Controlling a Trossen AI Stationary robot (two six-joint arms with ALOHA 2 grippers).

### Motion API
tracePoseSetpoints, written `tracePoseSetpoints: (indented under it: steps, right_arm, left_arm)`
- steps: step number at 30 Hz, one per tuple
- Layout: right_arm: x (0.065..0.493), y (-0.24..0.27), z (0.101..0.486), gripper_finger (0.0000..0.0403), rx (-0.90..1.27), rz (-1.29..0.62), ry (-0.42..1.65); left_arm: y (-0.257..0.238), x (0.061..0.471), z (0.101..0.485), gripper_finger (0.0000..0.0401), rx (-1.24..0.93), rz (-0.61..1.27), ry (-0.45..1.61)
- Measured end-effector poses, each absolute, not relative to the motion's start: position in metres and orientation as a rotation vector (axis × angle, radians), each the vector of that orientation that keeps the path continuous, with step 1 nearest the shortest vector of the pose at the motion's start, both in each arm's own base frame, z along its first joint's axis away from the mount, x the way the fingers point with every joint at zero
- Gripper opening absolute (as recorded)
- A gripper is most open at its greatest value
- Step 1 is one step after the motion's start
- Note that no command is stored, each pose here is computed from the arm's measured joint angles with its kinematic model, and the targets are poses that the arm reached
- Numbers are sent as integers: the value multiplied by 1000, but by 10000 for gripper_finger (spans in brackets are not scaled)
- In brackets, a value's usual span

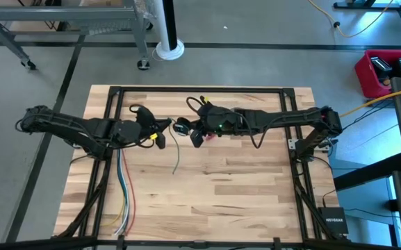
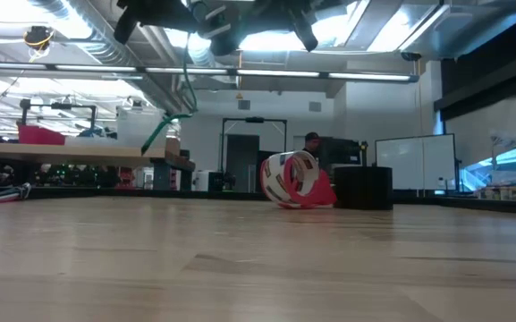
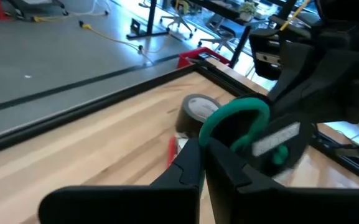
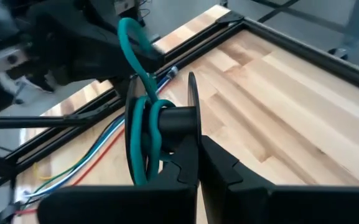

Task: Coil cords
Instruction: Coil the green wire on the spool

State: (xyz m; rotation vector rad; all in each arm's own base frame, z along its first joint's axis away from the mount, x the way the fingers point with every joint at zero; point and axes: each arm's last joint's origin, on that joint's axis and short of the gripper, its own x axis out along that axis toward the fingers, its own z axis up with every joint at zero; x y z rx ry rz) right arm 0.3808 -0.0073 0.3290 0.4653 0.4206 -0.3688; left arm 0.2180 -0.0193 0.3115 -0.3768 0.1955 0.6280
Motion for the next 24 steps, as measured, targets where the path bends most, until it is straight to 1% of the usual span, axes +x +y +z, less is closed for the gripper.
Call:
tracePoseSetpoints:
  steps: [6, 10, 14, 18, 24]
  right_arm:
    - [380, -10, 328, 3, 434, -471, 402]
    - [379, -13, 329, 3, 427, -504, 388]
    - [381, -19, 329, 3, 437, -511, 370]
    - [382, -22, 328, 3, 451, -496, 372]
    - [385, -25, 334, 3, 477, -457, 311]
  left_arm:
    - [-22, 219, 311, 0, -452, 556, 204]
    - [-23, 222, 315, 0, -511, 487, 181]
    - [-26, 225, 324, 0, -527, 401, 108]
    - [-26, 227, 332, 0, -518, 354, 49]
    - [-28, 236, 331, 0, -510, 342, 22]
